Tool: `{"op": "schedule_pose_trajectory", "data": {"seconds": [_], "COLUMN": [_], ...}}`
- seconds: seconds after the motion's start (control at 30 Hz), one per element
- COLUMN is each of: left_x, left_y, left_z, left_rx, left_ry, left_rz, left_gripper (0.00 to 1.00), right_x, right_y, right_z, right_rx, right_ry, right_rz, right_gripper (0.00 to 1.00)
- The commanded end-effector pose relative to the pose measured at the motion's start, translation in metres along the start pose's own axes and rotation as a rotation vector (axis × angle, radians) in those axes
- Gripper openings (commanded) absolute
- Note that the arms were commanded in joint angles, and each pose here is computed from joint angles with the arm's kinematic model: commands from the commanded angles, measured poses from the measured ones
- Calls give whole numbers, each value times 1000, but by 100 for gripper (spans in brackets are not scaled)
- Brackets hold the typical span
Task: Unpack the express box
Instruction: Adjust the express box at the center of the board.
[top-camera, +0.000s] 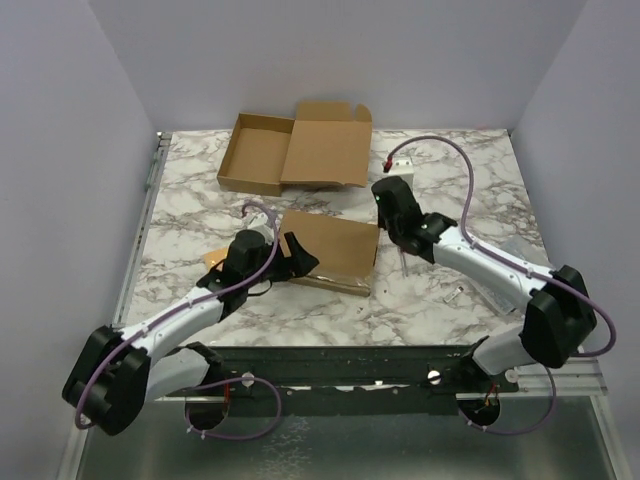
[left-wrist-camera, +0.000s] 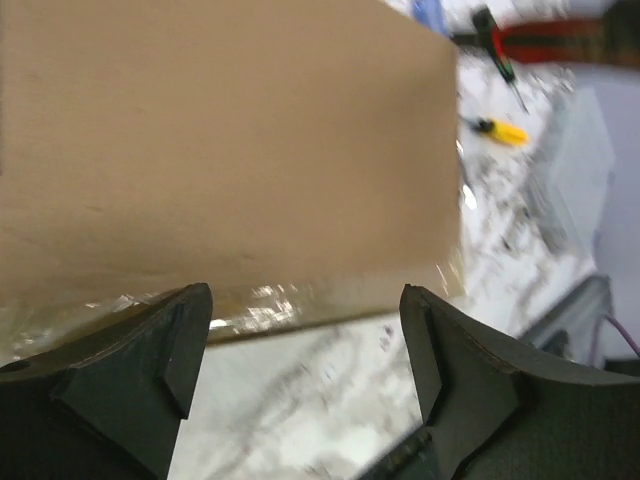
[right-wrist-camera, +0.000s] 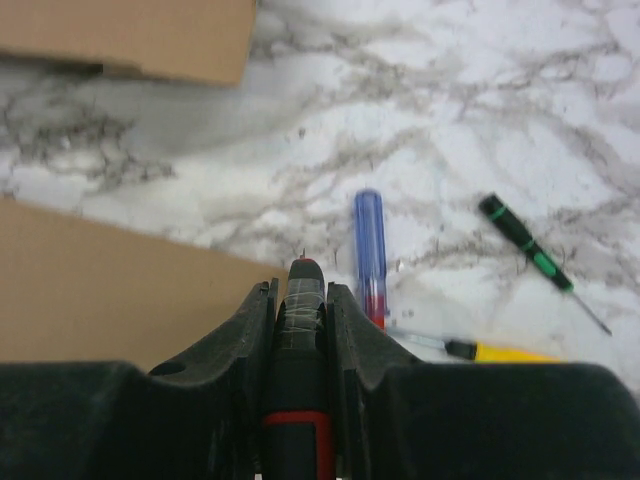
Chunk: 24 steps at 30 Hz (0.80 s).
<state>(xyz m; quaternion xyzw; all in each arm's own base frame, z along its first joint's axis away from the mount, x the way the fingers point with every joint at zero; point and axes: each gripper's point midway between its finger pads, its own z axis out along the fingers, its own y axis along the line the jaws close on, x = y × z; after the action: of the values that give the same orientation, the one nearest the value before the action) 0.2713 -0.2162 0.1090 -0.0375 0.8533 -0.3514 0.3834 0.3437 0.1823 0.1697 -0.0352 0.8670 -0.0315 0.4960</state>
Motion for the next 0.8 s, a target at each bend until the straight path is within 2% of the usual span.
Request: {"op": "schedule_pose_trajectory", "data": {"seconds": [0.0, 0.07, 0.17, 0.27, 0.4, 0.47, 0.57, 0.7, 0.77], "left_x": [27, 15, -8, -37, -48, -48, -40, -29, -21], "left_y": [-38, -42, -23, 4, 43, 53, 44, 17, 13], "left_z": [-32, -42, -55, -64, -59, -48, -28, -18, -20], "left_rx": [108, 85, -83, -242, -352, -343, -234, -52, -38], "left_ry": [97, 73, 30, -62, -97, -77, -22, -4, -10], "left_rz": [-90, -65, -7, 18, -47, -84, -125, -163, -167], "left_gripper": [84, 86, 87, 91, 97, 99, 99, 92, 91], "right_x": [-61, -63, -57, -37, -12, -6, 2, 1, -11], "right_y": [7, -5, -21, -24, -14, -9, 0, 19, 29], "right_z": [30, 33, 26, 13, -5, -12, -12, -5, 2], "right_rx": [-46, 31, 94, 62, -57, -105, -150, -207, -236], "right_ry": [-107, -83, -43, 31, 88, 95, 101, 127, 93], "right_rz": [-10, -45, -72, -70, -13, 27, 59, 87, 95], "right_gripper": [0, 0, 0, 0, 0, 0, 0, 0, 0]}}
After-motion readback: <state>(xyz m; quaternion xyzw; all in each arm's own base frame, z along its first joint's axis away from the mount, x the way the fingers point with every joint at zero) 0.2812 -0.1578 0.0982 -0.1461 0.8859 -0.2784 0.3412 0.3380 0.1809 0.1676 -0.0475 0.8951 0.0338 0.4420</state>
